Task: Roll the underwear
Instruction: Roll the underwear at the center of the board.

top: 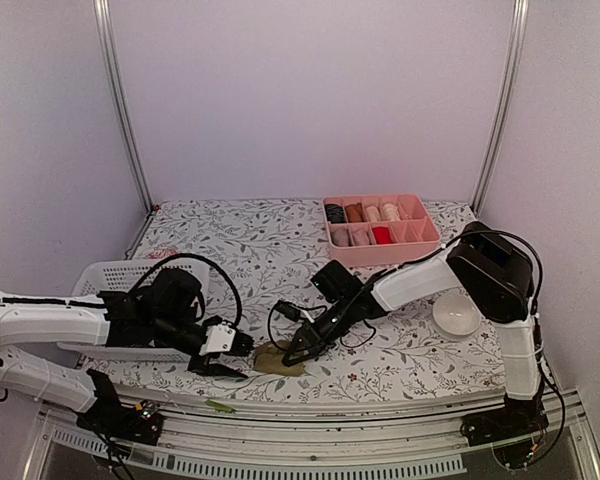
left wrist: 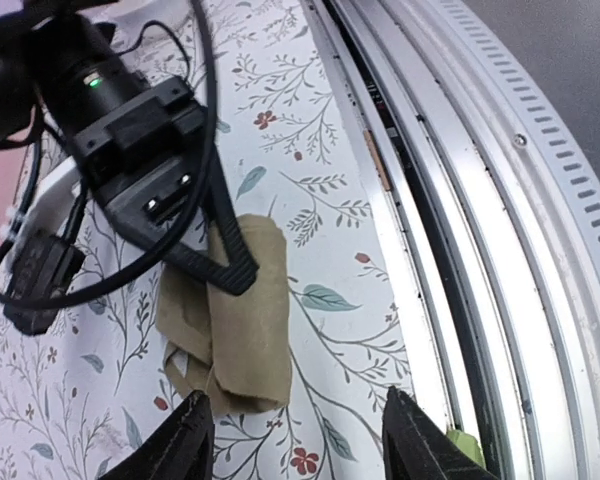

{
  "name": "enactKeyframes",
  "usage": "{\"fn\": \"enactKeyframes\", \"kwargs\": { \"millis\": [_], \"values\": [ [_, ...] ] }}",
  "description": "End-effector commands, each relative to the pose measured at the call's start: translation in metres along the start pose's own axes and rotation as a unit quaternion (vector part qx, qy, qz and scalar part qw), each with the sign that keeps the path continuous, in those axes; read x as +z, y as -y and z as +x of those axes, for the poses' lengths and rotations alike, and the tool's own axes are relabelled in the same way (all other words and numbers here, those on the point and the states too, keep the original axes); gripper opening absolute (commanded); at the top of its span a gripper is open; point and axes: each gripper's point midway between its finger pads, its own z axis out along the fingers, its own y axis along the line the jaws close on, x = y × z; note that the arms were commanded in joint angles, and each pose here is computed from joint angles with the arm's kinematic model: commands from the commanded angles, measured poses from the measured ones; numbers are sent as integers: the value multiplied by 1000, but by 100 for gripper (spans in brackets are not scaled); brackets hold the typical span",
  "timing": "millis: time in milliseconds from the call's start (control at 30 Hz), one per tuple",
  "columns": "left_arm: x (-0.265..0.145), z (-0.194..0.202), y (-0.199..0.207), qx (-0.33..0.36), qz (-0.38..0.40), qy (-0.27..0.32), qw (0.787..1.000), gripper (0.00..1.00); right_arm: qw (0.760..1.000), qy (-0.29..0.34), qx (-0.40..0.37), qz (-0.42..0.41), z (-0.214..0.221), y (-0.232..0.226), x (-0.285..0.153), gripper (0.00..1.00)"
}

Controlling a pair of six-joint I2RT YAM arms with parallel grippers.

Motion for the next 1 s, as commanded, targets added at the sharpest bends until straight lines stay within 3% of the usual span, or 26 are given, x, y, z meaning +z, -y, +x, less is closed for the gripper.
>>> {"fn": "enactKeyframes", "kwargs": {
  "millis": [0,433,633,833,967],
  "values": [
    [16,-11,-7,65,-44,-4,997,58,993,-59,99,9,33,32,15,0],
    [77,22,-22,87,-67,-103,989,52,981,-69,179,-20,36,47,20,0],
    [82,44,-19,73,-54,-148,985,22,982,-62,179,-19,31,43,15,0],
    [78,59,-3,43,0,-176,983,4,991,1,133,7,12,30,-18,26],
    [74,57,-8,-11,55,-161,985,1,991,80,95,56,5,25,-54,40]
  ]
}}
